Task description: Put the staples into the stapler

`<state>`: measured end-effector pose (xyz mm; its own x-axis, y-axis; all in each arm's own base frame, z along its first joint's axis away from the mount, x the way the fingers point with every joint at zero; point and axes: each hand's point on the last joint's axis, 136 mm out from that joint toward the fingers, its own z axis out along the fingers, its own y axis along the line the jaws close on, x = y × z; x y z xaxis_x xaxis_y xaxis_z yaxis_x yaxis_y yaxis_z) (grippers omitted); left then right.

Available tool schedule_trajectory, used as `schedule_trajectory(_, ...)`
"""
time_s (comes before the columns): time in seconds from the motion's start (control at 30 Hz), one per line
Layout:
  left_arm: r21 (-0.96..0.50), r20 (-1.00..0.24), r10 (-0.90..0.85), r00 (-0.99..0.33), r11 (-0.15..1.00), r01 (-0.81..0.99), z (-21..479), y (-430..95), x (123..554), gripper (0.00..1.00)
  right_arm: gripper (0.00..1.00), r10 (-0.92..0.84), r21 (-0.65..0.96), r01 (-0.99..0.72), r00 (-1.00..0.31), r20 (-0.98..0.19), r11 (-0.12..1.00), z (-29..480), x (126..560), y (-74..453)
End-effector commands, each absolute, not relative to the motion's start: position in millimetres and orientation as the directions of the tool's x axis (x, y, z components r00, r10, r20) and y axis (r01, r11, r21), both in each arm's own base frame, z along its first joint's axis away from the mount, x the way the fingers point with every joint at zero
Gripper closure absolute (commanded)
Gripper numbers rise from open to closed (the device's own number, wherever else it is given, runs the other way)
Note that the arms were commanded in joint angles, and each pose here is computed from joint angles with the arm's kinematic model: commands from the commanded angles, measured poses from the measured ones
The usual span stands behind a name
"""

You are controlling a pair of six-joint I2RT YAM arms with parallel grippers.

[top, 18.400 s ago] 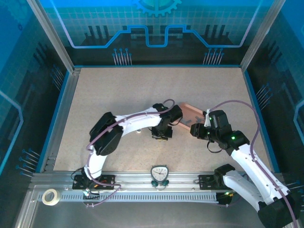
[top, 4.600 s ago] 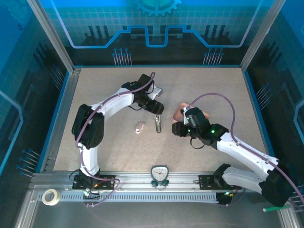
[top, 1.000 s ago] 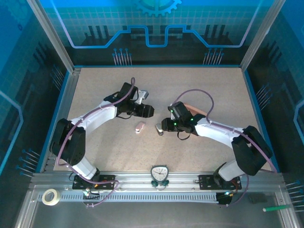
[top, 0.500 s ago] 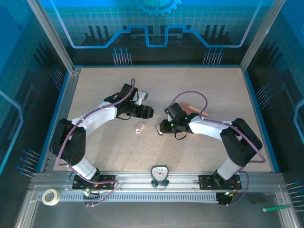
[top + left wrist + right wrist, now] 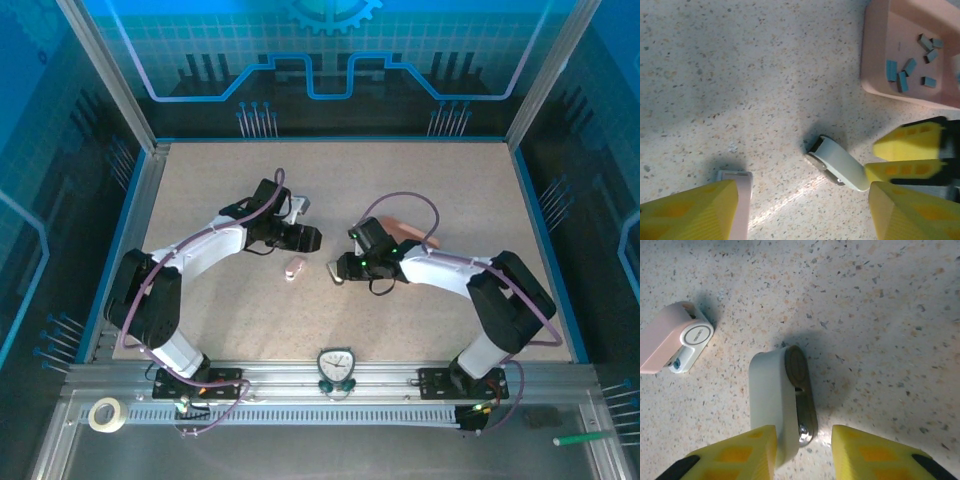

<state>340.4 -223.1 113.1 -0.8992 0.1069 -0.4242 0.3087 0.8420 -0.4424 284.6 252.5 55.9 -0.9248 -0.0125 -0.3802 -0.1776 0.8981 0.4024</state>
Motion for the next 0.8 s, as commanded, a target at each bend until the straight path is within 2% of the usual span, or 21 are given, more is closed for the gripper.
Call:
schedule_trajectory(0.0, -0.405, -0.387, 0.060, -0.920, 0.885, 0.228, 112.3, -201.8, 335.4, 0.28, 0.62, -0.013, 0.400, -0.222, -0.887, -0.462, 0.889, 96.5, 293.2, 251.8)
schedule_trajectory(0.27, -0.393, -0.269, -0.029, -0.963, 0.916, 0.082, 83.1, -176.8, 322.0, 0.27, 0.58, 0.060, 0.418, -0.215, -0.831, -0.553, 0.882, 140.4, 297.7, 227.7)
schedule_trajectory(0.3, -0.390, -0.257, -0.031, -0.966, 0.918, 0.074, 78.7, -175.7, 320.7, 0.28, 0.58, 0.065, 0.415, -0.202, -0.836, -0.546, 0.887, 133.9, 293.7, 220.1)
schedule_trajectory(0.47, -0.397, -0.206, -0.034, -0.978, 0.916, 0.052, 59.5, -178.7, 318.8, 0.32, 0.58, 0.099, 0.421, -0.177, -0.825, -0.556, 0.890, 138.0, 290.8, 203.8)
schedule_trajectory(0.63, -0.425, -0.141, -0.038, -0.989, 0.905, 0.026, 42.8, -185.6, 313.1, 0.44, 0.58, 0.108, 0.422, -0.164, -0.828, -0.551, 0.892, 135.3, 286.4, 197.3)
schedule_trajectory(0.77, -0.449, -0.117, -0.028, -0.993, 0.893, 0.027, 40.1, -193.7, 307.0, 0.47, 0.58, 0.112, 0.425, -0.164, -0.826, -0.553, 0.890, 135.9, 285.3, 196.1)
